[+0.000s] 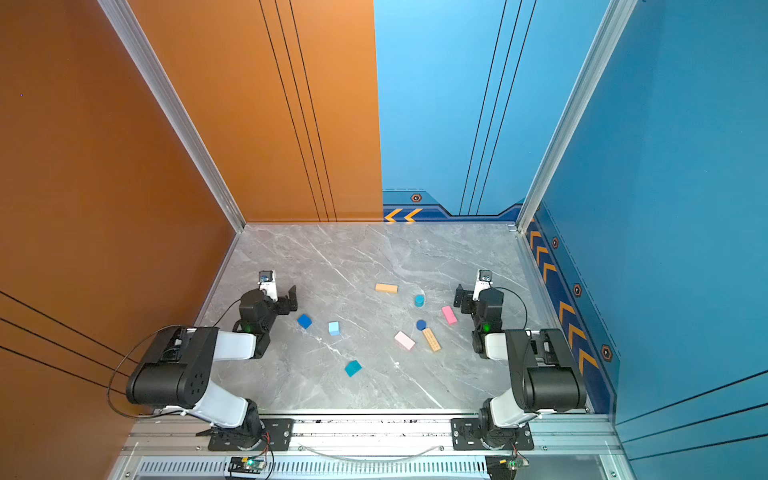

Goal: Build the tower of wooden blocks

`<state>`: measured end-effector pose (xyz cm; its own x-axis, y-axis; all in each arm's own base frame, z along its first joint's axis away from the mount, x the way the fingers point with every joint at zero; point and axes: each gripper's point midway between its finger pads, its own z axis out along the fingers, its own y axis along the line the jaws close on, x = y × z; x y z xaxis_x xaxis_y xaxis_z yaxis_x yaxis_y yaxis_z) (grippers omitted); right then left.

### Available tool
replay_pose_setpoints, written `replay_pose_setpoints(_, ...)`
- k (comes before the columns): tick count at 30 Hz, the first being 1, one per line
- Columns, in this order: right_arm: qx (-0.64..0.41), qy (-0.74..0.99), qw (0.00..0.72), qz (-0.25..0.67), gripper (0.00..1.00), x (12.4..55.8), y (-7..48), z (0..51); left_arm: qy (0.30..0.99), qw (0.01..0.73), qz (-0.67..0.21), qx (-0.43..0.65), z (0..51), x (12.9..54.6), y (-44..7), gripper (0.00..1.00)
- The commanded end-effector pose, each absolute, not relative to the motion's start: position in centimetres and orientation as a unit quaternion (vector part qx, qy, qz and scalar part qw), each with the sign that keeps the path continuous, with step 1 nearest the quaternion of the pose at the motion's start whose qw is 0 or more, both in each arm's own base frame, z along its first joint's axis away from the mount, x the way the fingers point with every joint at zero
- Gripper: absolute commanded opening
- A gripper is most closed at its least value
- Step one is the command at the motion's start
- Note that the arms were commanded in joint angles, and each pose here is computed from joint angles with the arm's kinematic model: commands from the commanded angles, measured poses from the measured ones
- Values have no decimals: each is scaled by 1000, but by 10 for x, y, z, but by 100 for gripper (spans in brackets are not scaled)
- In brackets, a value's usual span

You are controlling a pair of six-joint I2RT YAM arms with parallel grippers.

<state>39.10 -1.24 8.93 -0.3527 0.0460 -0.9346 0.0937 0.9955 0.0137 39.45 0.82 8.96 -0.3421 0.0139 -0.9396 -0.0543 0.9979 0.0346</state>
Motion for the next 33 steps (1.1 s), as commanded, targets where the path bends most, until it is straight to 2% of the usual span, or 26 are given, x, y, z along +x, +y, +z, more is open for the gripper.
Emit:
replay_pose_setpoints(1, 46, 823, 565, -26, 100, 394, -13, 90, 821, 570, 24, -14, 88, 397, 8, 98)
replay_pose_setpoints(33, 47, 823, 566, -25, 100, 394, -14, 91, 821, 570, 32, -12, 89, 396, 7, 98)
